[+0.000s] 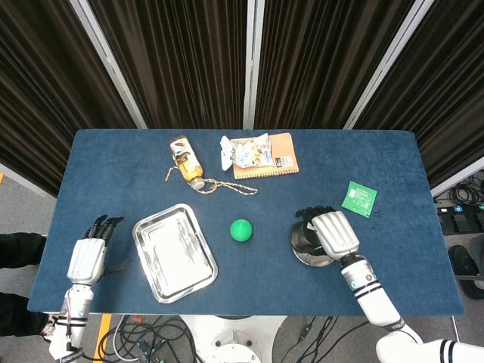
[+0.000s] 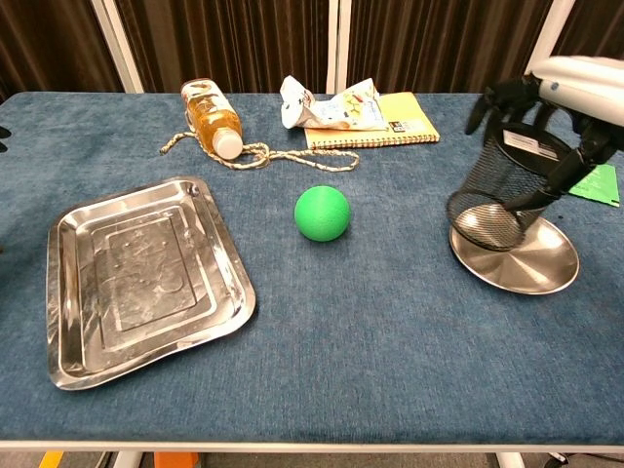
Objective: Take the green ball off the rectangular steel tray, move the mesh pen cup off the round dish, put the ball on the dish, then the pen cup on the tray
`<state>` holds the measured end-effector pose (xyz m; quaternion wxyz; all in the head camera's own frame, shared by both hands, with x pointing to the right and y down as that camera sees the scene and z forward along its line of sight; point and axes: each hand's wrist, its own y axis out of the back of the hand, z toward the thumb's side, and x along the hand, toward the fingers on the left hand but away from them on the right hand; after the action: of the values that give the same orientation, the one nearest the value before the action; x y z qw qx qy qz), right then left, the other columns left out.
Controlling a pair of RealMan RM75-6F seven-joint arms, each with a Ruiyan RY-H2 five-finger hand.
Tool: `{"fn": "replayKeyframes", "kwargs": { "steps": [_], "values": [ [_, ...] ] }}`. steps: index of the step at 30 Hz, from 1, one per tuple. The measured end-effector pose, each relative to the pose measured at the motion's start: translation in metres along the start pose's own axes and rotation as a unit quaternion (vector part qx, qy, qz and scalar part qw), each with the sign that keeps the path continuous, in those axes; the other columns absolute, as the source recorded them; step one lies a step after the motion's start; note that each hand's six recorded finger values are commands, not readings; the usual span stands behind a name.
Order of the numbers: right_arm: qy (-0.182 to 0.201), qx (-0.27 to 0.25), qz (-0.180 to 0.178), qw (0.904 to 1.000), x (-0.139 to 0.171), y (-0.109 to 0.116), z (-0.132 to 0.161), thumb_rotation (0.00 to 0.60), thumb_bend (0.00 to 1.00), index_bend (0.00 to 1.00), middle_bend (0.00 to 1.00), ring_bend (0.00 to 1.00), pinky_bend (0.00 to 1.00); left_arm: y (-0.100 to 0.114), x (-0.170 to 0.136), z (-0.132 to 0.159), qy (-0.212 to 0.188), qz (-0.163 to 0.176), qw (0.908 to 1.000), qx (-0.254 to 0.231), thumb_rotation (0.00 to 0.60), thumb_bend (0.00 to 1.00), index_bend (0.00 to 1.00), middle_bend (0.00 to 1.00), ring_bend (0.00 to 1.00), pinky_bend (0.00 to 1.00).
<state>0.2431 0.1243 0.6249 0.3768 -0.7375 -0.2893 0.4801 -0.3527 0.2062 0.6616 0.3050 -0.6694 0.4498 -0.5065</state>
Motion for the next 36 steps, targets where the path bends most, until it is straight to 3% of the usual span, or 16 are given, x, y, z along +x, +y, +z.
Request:
{"fn": "replayKeyframes", "kwargs": {
  "steps": [8, 19, 32, 36],
  "values": [
    [0.075, 0.006, 0.003, 0.9972, 0.014, 0.01, 0.05, 0.6, 0.1, 0.31, 0.46, 0.35, 0.48, -0.002, 0.001, -0.004, 0.005, -0.001, 1.0, 0.001, 0.6, 0.08, 0.15, 0.16, 0.08, 0.23],
    [0.152, 0.035, 0.046, 0.9867, 0.004, -0.016, 0.111, 0.6, 0.11, 0.31, 0.46, 0.35, 0.48, -0.005, 0.0, -0.008, 0.01, -0.004, 0.9999, 0.001, 0.6, 0.08, 0.15, 0.16, 0.08, 0.23],
    [0.163, 0.07, 0.072, 0.9816, -0.013, -0.041, 0.137, 0.6, 0.1, 0.27, 0.45, 0.35, 0.47, -0.007, -0.003, -0.016, 0.018, -0.004, 0.9998, 0.0, 0.6, 0.08, 0.15, 0.16, 0.08, 0.23],
    [0.165, 0.073, 0.077, 0.9805, -0.013, -0.044, 0.139, 0.6, 0.08, 0.17, 0.38, 0.25, 0.36, -0.008, -0.003, -0.017, 0.019, -0.005, 0.9998, 0.0, 0.6, 0.08, 0.15, 0.16, 0.08, 0.23]
  ]
}}
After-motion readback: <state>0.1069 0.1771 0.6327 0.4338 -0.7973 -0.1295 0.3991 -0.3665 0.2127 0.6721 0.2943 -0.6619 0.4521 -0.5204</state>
